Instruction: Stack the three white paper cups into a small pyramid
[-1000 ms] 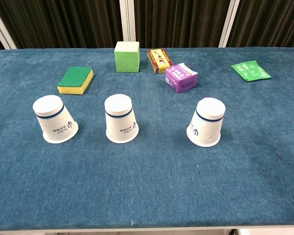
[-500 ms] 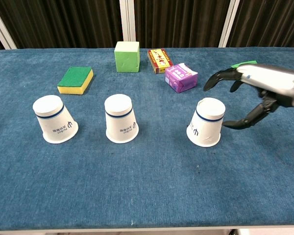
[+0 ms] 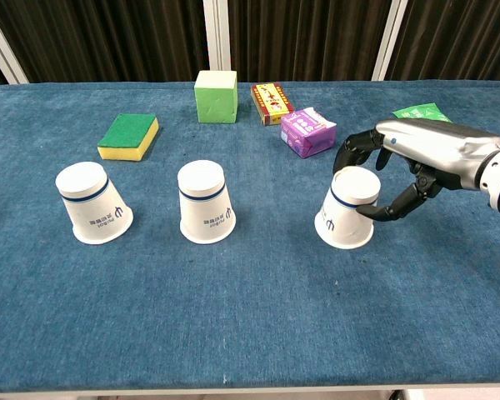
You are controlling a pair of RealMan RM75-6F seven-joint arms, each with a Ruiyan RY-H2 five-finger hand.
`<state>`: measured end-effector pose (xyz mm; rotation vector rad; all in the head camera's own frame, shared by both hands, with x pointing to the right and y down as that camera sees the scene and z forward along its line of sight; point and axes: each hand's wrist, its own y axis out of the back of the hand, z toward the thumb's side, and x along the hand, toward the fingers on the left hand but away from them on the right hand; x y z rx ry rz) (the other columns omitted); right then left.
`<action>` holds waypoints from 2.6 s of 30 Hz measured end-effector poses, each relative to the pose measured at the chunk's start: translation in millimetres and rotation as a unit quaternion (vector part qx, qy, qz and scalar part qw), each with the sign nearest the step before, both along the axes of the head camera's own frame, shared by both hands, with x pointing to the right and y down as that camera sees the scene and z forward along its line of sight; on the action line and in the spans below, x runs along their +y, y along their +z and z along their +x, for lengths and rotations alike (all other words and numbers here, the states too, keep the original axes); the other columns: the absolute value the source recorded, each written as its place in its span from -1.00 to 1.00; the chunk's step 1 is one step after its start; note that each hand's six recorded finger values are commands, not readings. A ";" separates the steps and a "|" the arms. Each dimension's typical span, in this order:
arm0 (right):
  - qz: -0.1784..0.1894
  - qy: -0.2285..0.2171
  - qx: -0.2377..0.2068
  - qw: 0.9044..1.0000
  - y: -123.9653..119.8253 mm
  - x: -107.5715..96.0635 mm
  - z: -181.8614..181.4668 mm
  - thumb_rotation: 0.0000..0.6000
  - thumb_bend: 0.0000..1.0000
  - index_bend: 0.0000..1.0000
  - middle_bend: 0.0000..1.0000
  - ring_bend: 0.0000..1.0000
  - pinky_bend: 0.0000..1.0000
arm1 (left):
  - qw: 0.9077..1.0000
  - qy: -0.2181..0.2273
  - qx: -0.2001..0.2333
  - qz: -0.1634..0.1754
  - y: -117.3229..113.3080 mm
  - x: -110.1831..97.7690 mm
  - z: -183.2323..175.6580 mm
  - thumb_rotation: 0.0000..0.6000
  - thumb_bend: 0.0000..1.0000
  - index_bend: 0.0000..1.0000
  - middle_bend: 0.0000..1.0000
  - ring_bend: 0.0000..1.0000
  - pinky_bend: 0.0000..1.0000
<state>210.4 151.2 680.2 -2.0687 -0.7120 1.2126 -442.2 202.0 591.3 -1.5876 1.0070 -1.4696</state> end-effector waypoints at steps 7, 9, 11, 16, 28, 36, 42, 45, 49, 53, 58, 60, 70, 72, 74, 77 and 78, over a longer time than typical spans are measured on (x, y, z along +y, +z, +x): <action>0.025 0.005 -0.048 0.999 -18.9 -12.9 -16.6 1.00 0.00 0.07 -0.16 -0.36 -0.30 | 1.000 0.000 0.000 0.000 0.0 0.0 0.0 1.00 -0.96 -0.86 -0.86 -1.00 -1.00; 0.022 -0.002 -0.058 0.998 -18.1 -14.1 -29.2 1.00 0.00 0.06 -0.16 -0.36 -0.30 | 1.000 0.000 0.000 0.000 0.0 0.0 0.0 1.00 -0.97 -0.86 -0.86 -1.00 -1.00; 0.018 -0.006 -0.066 0.998 -15.9 -14.5 -40.0 1.00 0.00 0.05 -0.16 -0.36 -0.30 | 1.000 0.000 0.000 0.000 0.0 0.0 0.0 1.00 -0.97 -0.86 -0.86 -1.00 -1.00; 0.004 -0.015 -0.077 0.997 -7.2 -16.1 -65.0 1.00 0.00 0.04 -0.17 -0.36 -0.30 | 1.000 0.000 0.000 0.000 0.2 -0.1 0.1 1.00 -0.97 -0.85 -0.86 -1.00 -1.00; -0.004 -0.028 -0.074 0.997 8.3 -12.1 -89.0 1.00 0.00 -0.06 -0.17 -0.40 -0.30 | 1.000 0.015 -0.004 -0.004 8.7 -8.7 1.6 1.00 -0.96 -0.85 -0.86 -1.00 -1.00; -0.013 -0.037 -0.069 0.997 17.5 -6.0 -93.6 1.00 0.00 -0.42 -0.26 -0.58 -0.34 | 1.000 0.015 -0.004 -0.004 9.5 -8.5 0.6 1.00 -0.97 -0.86 -0.86 -1.00 -1.00; -0.017 -0.041 -0.065 0.997 18.3 -3.2 -90.3 1.00 0.00 -0.68 -0.41 -0.67 -0.42 | 1.000 0.015 -0.004 -0.003 11.5 -7.9 -0.4 1.00 -0.97 -0.86 -0.86 -1.00 -1.00; -0.017 -0.041 -0.066 0.997 17.4 -3.0 -88.7 1.00 0.00 -0.78 -0.46 -0.70 -0.45 | 1.000 0.018 -0.002 -0.002 12.2 -8.5 1.3 1.00 -0.97 -0.86 -0.86 -1.00 -1.00; -0.016 -0.042 -0.064 0.997 15.2 -3.3 -85.8 1.00 0.00 -0.89 -0.56 -0.77 -0.51 | 1.000 0.020 -0.002 -0.003 13.1 -9.2 2.5 1.00 -0.96 -0.85 -0.86 -1.00 -1.00; -0.009 -0.046 -0.064 0.997 5.7 -6.1 -79.6 1.00 0.00 -1.00 -0.68 -0.86 -0.59 | 1.000 0.024 0.000 -0.005 16.8 -12.1 1.3 1.00 -0.96 -0.85 -0.86 -1.00 -1.00; 0.023 -0.051 -0.057 0.997 -23.6 -17.1 -57.2 1.00 0.00 -1.00 -0.69 -0.87 -0.62 | 0.999 0.045 0.015 -0.012 23.1 -24.1 13.4 1.00 -0.96 -0.85 -0.86 -1.00 -1.00; 0.049 -0.047 -0.047 0.997 -42.6 -25.3 -39.5 1.00 0.00 -1.00 -0.69 -0.87 -0.62 | 0.998 0.060 0.023 -0.021 27.8 -30.3 23.0 1.00 -0.96 -0.85 -0.84 -0.99 -1.00; 0.141 0.051 0.018 0.989 -119.2 -42.0 79.1 1.00 -0.33 -1.00 -0.69 -0.87 -0.62 | 0.983 0.136 0.072 -0.100 57.1 -41.6 89.2 1.00 -0.96 -0.83 -0.82 -0.92 -1.00; 0.137 0.073 0.017 0.988 -122.9 -38.0 95.4 1.00 -0.33 -1.00 -0.69 -0.87 -0.62 | 0.979 0.145 0.088 -0.114 61.2 -42.1 104.4 1.00 -0.96 -0.83 -0.82 -0.89 -0.98; 0.132 0.093 0.017 0.987 -125.0 -33.5 110.8 1.00 -0.34 -1.00 -0.69 -0.87 -0.62 | 0.977 0.148 0.095 -0.122 66.2 -43.5 114.3 1.00 -0.96 -0.80 -0.79 -0.86 -0.94; 0.125 0.118 0.019 0.985 -124.5 -26.0 131.6 1.00 -0.34 -1.00 -0.69 -0.87 -0.62 | 0.976 0.148 0.100 -0.128 73.8 -46.7 126.2 1.00 -0.96 -0.72 -0.71 -0.76 -0.79; 0.123 0.124 0.020 0.984 -123.6 -23.9 137.4 1.00 -0.34 -1.00 -0.69 -0.87 -0.62 | 0.975 0.150 0.101 -0.130 76.0 -47.4 130.3 1.00 -0.95 -0.71 -0.69 -0.74 -0.76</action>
